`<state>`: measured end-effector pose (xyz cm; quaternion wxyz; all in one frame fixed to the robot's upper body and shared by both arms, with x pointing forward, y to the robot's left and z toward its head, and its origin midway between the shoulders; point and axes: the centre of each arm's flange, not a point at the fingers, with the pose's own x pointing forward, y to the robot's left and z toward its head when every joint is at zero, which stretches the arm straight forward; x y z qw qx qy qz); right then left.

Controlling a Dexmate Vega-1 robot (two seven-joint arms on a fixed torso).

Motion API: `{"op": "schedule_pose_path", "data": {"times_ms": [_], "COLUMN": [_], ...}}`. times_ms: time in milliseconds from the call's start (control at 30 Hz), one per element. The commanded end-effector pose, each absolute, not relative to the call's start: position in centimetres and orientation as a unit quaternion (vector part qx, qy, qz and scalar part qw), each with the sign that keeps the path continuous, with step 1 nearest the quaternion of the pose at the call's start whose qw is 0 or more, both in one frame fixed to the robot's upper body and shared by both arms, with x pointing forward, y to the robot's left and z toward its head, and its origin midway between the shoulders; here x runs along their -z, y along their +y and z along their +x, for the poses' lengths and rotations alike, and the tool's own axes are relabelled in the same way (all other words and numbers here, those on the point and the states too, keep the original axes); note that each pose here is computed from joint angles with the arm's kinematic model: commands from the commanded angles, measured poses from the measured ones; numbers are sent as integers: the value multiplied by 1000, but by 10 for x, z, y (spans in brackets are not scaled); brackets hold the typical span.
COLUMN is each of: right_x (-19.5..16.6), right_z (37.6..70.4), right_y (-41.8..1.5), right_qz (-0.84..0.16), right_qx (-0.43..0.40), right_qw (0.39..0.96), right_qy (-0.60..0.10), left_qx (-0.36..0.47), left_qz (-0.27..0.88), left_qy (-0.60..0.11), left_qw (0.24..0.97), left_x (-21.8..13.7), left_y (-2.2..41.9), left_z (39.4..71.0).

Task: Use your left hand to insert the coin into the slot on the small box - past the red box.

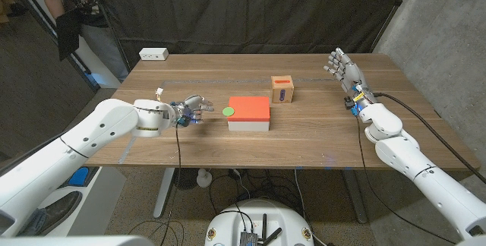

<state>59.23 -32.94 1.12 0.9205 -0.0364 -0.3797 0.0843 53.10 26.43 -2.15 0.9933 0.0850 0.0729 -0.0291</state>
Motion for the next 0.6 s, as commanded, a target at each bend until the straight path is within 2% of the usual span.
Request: {"op": "schedule_pose_path", "data": {"times_ms": [33,600], "right_x": [-11,-12], "right_z": [597,596], "right_y": [-329,-328], "right_qz": [-36,-42], "right_qx": [-85,-92], "right_qw": [922,921], "right_qy": [-377,-376], "left_qx": [49,66], "left_qz": [98,102], "left_qy": [82,82], "left_qw": [991,989], "left_x": [21,23], "left_y": [256,253], "left_z": [533,532]}}
